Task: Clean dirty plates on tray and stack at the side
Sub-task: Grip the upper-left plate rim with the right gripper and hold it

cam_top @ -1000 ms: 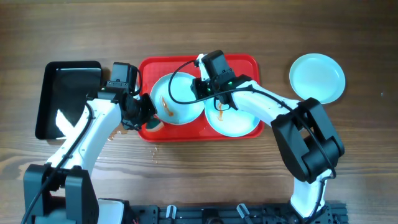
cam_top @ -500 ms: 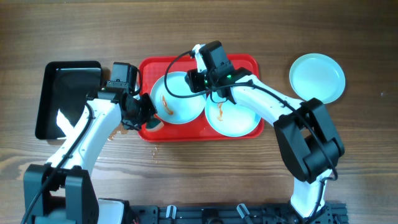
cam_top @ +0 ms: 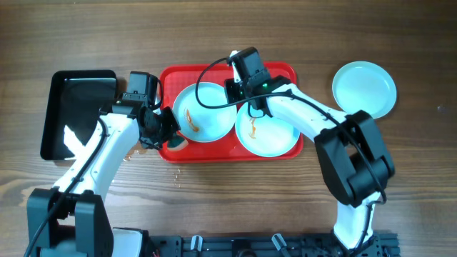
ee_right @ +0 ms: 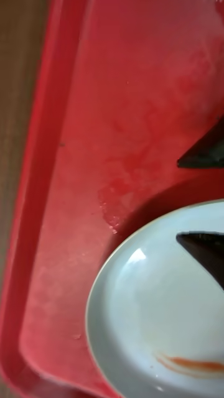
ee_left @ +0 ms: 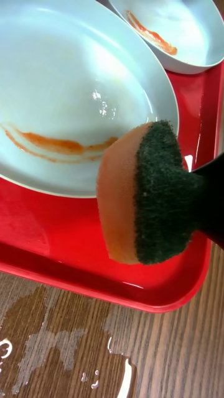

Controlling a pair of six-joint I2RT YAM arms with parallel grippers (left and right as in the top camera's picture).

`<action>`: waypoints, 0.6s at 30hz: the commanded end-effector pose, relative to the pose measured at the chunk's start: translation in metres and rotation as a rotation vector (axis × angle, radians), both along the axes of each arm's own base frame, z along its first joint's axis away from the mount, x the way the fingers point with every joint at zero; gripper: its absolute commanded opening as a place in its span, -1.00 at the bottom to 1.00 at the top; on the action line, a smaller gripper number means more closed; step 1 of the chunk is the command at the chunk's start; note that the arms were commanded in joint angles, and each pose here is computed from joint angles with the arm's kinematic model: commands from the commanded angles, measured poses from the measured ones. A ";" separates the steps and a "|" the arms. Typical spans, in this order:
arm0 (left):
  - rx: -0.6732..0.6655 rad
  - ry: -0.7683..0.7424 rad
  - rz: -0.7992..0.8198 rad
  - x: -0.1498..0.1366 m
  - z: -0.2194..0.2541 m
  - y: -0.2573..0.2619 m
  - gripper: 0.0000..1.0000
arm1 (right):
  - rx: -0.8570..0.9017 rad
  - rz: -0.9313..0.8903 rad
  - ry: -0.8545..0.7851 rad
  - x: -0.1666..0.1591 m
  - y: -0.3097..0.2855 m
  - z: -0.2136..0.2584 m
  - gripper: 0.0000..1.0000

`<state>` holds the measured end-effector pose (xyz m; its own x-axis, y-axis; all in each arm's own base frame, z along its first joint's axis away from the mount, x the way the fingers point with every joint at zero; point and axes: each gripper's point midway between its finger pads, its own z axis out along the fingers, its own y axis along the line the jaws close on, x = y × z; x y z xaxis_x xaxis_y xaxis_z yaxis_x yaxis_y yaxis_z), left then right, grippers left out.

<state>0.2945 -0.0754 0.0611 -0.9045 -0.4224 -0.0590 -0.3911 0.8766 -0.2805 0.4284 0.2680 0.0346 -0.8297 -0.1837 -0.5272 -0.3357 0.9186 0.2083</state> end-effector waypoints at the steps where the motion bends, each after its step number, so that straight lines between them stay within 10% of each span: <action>1: 0.003 0.013 -0.008 -0.002 -0.004 0.002 -0.92 | 0.015 0.042 0.072 -0.010 0.008 -0.026 -0.50; 18: 0.003 0.012 -0.008 -0.002 -0.004 0.002 -0.92 | 0.115 0.061 0.216 -0.041 0.030 -0.029 -0.85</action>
<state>0.2943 -0.0754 0.0610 -0.9044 -0.4227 -0.0579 -0.3917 0.8765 -0.2800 0.3997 0.2838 0.0083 -0.8970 -0.1912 -0.3986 -0.3357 0.8811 0.3330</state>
